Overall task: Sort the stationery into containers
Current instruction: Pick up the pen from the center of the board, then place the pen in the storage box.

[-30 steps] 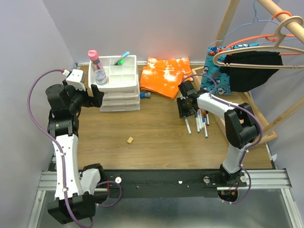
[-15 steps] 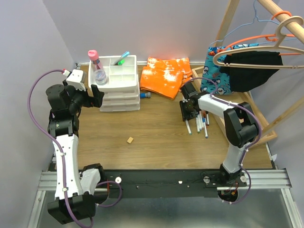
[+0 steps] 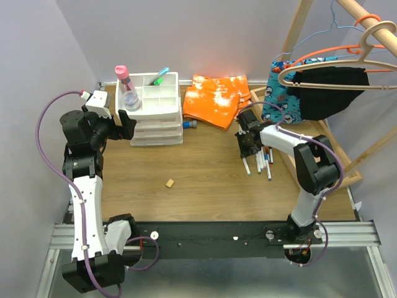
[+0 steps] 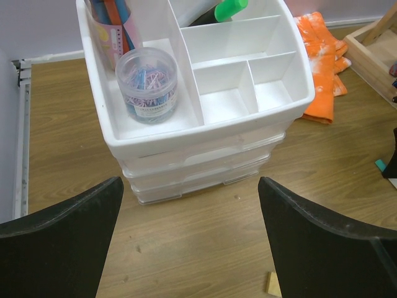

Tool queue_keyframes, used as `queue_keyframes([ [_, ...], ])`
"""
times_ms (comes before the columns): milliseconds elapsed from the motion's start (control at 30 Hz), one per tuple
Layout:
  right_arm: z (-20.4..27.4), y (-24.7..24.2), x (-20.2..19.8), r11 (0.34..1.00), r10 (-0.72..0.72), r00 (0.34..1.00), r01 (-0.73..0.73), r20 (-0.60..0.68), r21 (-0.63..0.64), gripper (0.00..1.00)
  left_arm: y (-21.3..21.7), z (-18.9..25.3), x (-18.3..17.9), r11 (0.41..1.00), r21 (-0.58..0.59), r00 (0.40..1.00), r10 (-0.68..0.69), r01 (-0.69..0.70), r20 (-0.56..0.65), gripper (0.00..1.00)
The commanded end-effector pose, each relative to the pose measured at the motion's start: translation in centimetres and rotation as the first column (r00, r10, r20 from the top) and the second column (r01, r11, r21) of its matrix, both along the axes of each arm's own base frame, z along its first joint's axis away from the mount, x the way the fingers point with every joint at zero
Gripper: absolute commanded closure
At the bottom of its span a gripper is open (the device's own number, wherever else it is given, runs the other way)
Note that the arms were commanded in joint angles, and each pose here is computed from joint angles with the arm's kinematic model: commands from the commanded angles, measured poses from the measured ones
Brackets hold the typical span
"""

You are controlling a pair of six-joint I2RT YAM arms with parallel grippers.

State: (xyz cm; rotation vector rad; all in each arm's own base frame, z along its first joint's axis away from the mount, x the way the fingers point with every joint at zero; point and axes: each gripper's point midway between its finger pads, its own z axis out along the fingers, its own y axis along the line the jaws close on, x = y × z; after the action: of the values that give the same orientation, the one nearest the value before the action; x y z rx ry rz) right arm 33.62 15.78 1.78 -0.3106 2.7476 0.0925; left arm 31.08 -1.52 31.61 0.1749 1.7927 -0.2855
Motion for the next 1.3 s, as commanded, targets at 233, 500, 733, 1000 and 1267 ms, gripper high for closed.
queue_keyframes([
  [233,11.4,9.4,3.2,0.921,0.107,0.979,-0.163,0.171,0.353,0.86,0.1,2.0,0.0,1.000,0.000,0.999,0.005,-0.005,0.054,0.01],
  [500,25.3,13.2,5.6,0.817,0.127,0.853,-0.380,0.507,0.435,0.87,0.6,3.3,0.3,0.999,0.032,0.997,0.016,-0.019,0.076,0.01],
  [733,40.2,18.0,10.7,0.689,0.000,0.544,-0.608,0.839,0.395,0.86,1.4,3.1,0.6,0.998,0.029,0.997,0.046,-0.048,0.063,0.01],
  [1000,45.3,24.4,13.4,0.588,-0.111,0.324,-0.741,0.940,0.325,0.86,1.7,2.9,0.6,0.998,0.028,0.997,0.059,-0.060,0.040,0.01],
  [1267,43.4,30.9,12.9,0.510,-0.141,0.235,-0.815,0.962,0.274,0.85,2.3,2.3,0.2,0.995,0.059,0.997,0.075,-0.077,0.029,0.01],
])
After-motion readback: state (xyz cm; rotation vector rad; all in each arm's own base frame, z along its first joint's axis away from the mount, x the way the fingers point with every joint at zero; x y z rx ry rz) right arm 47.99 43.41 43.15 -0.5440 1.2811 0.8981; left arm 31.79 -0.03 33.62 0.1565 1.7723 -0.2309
